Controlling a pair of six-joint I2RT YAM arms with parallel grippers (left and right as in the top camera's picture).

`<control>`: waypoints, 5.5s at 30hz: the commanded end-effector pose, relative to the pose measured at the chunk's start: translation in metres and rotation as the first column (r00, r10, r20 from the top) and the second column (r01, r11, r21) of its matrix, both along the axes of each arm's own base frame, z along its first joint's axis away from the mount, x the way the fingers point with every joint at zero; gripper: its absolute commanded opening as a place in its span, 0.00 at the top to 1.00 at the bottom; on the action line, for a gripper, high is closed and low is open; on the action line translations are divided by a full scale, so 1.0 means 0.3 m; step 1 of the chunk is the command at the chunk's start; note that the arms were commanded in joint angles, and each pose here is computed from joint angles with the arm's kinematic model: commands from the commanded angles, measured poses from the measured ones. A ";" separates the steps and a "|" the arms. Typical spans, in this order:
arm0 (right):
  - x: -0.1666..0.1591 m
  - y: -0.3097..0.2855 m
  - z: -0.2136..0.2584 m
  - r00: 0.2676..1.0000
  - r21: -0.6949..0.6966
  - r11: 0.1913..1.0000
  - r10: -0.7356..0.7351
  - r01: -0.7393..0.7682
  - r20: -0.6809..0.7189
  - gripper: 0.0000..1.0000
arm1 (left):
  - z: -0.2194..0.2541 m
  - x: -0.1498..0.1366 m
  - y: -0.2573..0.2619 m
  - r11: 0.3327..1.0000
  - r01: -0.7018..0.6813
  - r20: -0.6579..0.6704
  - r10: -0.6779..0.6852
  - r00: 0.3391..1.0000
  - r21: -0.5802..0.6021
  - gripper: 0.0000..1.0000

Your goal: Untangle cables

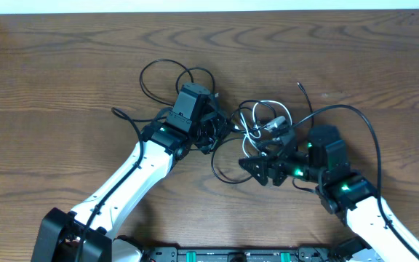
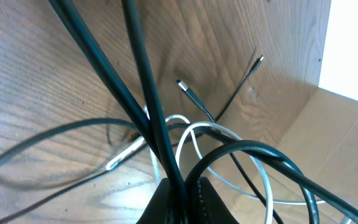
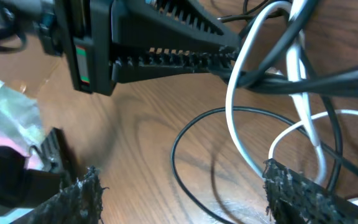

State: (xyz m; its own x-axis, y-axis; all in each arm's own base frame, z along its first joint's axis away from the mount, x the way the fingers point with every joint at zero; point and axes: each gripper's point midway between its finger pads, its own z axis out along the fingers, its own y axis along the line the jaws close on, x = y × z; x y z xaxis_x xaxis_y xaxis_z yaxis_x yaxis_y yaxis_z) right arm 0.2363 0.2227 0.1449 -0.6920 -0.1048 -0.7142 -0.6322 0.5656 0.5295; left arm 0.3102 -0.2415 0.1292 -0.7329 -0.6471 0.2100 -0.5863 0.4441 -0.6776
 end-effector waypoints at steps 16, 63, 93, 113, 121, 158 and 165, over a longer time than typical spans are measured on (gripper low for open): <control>0.047 0.043 0.006 0.997 0.000 0.999 -0.043 0.043 0.059 0.26 | 0.009 -0.043 -0.012 0.999 0.034 -0.041 -0.036 0.999 -0.037 0.92; 0.129 -0.562 0.734 0.670 0.468 0.811 -0.567 0.351 0.480 0.99 | -0.140 -0.041 0.489 0.618 -0.128 0.117 0.059 0.991 0.776 0.91; -0.049 -0.243 0.233 0.988 0.219 0.964 -0.143 0.152 -0.059 0.51 | 0.189 0.156 -0.058 0.999 0.035 0.409 -0.026 0.912 -0.016 0.89; 0.085 -0.141 -0.055 0.987 -0.112 0.981 -0.161 0.158 -0.025 0.32 | 0.230 0.100 -0.127 0.971 0.044 0.242 0.015 0.970 -0.235 0.92; 0.059 -0.039 -0.023 0.998 0.033 0.999 -0.004 0.006 -0.066 0.99 | 0.229 0.106 -0.122 0.979 0.081 0.305 -0.020 0.952 -0.188 0.92; 0.013 -0.107 0.571 0.924 0.345 0.938 -0.162 0.035 0.347 0.98 | 0.090 0.077 -0.054 0.927 0.239 0.459 -0.354 0.815 0.289 0.92; 0.135 -0.136 0.449 0.931 0.285 0.937 -0.276 0.205 0.239 0.89 | 0.097 0.047 -0.086 0.906 0.317 0.472 -0.418 0.776 0.281 0.92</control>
State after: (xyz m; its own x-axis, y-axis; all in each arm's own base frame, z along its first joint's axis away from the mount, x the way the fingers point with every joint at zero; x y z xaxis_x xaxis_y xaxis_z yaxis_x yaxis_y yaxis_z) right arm 0.2578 0.1910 0.2854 -0.4480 0.2184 -0.8670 -0.7004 0.5170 0.4921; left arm 0.3303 -0.2598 0.1498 -0.8775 -0.3479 -0.3301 -0.0119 0.7039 -0.7102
